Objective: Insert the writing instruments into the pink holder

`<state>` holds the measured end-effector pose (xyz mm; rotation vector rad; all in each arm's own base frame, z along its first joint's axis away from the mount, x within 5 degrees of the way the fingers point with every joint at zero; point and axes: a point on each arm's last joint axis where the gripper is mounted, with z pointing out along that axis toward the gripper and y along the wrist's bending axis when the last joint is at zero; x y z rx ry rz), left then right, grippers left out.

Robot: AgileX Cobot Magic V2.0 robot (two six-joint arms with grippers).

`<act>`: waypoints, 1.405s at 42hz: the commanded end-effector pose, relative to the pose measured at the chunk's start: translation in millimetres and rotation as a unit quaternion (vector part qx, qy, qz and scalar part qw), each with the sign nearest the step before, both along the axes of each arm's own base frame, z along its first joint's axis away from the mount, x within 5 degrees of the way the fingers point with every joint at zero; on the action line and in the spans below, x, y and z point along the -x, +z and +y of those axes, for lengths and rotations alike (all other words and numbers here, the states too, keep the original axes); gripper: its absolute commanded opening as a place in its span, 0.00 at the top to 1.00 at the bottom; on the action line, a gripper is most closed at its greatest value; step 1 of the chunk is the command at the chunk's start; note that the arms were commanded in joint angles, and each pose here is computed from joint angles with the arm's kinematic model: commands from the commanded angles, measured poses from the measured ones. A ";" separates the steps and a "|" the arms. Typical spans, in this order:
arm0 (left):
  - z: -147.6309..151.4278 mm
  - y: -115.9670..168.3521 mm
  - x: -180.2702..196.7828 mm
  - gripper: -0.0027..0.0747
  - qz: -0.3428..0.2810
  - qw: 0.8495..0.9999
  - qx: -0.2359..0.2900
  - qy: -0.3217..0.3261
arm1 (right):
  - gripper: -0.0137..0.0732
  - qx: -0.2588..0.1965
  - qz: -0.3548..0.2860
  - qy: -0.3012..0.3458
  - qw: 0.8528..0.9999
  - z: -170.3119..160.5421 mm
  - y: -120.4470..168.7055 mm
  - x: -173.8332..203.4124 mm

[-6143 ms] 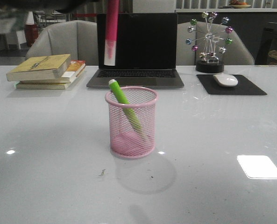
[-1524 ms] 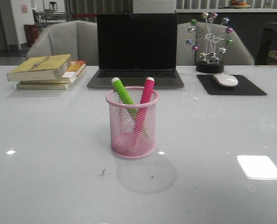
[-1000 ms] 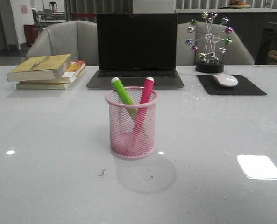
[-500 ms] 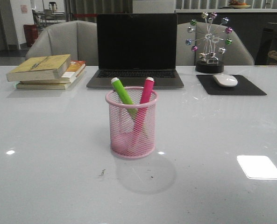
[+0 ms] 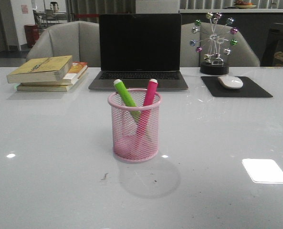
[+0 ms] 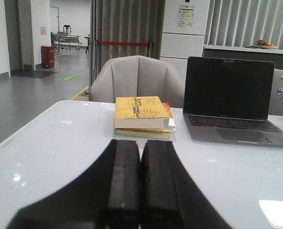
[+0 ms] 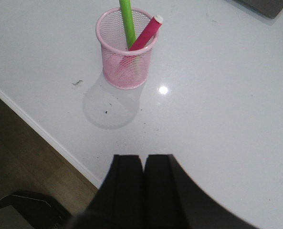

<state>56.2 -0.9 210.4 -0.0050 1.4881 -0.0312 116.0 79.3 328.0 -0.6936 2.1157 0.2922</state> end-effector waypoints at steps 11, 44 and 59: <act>-0.7 9.3 2.9 0.84 -0.053 0.999 0.006 -0.008 | 0.78 -0.022 -0.044 0.003 0.999 1.4 14.0 -2.3; -0.7 9.3 2.9 0.84 -0.053 0.999 0.006 -0.008 | 0.78 -0.103 -0.244 -0.179 0.948 -61.1 -14.0 30.1; -0.7 9.3 2.9 0.84 -0.053 0.999 0.006 -0.008 | 0.78 -0.106 -0.331 -0.286 0.893 -81.1 -96.2 59.7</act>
